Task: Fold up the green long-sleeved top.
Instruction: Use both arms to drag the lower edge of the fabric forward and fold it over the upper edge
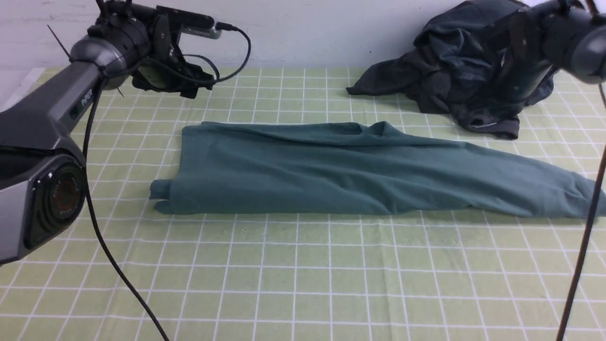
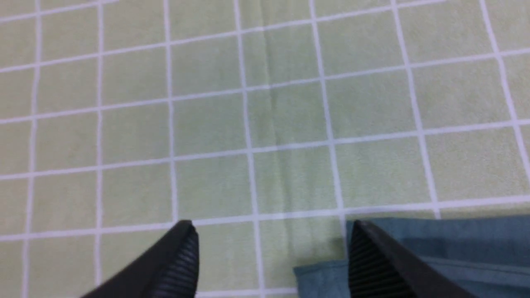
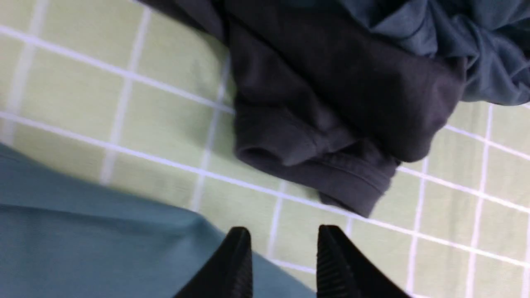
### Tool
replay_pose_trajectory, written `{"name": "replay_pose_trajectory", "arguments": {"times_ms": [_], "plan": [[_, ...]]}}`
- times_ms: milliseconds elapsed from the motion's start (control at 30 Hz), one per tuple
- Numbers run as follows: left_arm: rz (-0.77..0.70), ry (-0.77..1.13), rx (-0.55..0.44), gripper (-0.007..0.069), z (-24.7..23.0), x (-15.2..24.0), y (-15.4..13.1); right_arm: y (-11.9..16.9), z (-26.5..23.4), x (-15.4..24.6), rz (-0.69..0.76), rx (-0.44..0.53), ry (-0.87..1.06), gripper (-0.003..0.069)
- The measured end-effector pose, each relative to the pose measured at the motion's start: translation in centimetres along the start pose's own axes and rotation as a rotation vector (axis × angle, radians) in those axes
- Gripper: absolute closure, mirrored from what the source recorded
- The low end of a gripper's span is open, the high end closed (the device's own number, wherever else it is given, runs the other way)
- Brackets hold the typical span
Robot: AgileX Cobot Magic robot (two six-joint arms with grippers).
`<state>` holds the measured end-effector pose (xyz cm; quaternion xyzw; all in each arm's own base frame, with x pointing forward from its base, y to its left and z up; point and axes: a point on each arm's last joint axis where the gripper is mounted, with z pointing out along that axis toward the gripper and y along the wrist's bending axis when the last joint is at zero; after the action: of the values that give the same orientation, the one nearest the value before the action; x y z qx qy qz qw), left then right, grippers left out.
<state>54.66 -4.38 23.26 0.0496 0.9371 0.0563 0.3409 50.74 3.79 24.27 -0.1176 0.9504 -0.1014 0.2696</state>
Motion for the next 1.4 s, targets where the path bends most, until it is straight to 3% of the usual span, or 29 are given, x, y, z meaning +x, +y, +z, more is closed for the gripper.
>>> {"name": "replay_pose_trajectory", "arguments": {"times_ms": [67,133,167,200,267,367,467,633,700,800,933,1067,1267,1400], "plan": [[-0.011,0.076,0.01,0.0169,-1.2,0.2,0.4,0.7,-1.2,-0.5,0.018,-0.112,-0.019,0.0521],[0.003,0.172,0.054,0.0231,-1.9,0.8,0.2,2.4,-1.4,-0.7,-0.005,-0.266,-0.036,0.0601],[0.009,0.193,0.067,0.0248,-2.0,0.9,0.1,2.8,-1.3,-0.6,-0.017,-0.295,-0.036,0.0614],[0.038,0.255,0.151,0.0335,-2.0,1.6,-0.7,4.7,-0.2,-0.5,-0.057,-0.404,-0.036,0.0651],[0.065,0.287,0.217,0.0434,-1.9,2.1,-1.5,7.1,1.6,-0.1,-0.059,-0.505,-0.023,0.0665],[0.097,0.294,0.302,0.0576,-2.3,2.3,-2.9,10.3,4.6,0.7,-0.087,-0.56,-0.018,0.067],[0.124,0.28,0.341,0.0619,-4.2,2.0,-4.1,12.2,7.0,1.0,-0.171,-0.549,-0.081,0.067],[0.162,0.249,0.368,0.0629,-9.0,1.6,-5.4,12.2,9.2,-0.9,-0.099,-0.382,-0.36,0.067],[0.194,0.255,0.386,0.0629,-12.7,2.5,-6.2,10.7,9.9,-1.6,0.009,-0.307,-0.464,0.0656],[0.234,0.294,0.405,0.0629,-15.1,4.4,-6.9,8.8,9.2,-2.1,0.053,-0.295,-0.466,0.0626],[0.233,0.33,0.425,0.0629,-15.3,7.2,-7.4,7.1,6.6,-1.9,0.005,-0.329,-0.322,0.0587],[0.184,0.237,0.38,0.0629,-10.3,10.0,-8.1,6.2,2.2,0.0,-0.1,-0.379,0.017,0.0571],[0.167,0.307,0.271,0.0629,-6.7,12.4,-6.7,4.8,3.4,3.6,-0.136,-0.295,0.253,0.0568],[0.151,0.326,0.172,0.0629,-6.3,12.5,-5.1,0.9,5.5,7.1,-0.07,-0.173,0.39,0.0565]]}}
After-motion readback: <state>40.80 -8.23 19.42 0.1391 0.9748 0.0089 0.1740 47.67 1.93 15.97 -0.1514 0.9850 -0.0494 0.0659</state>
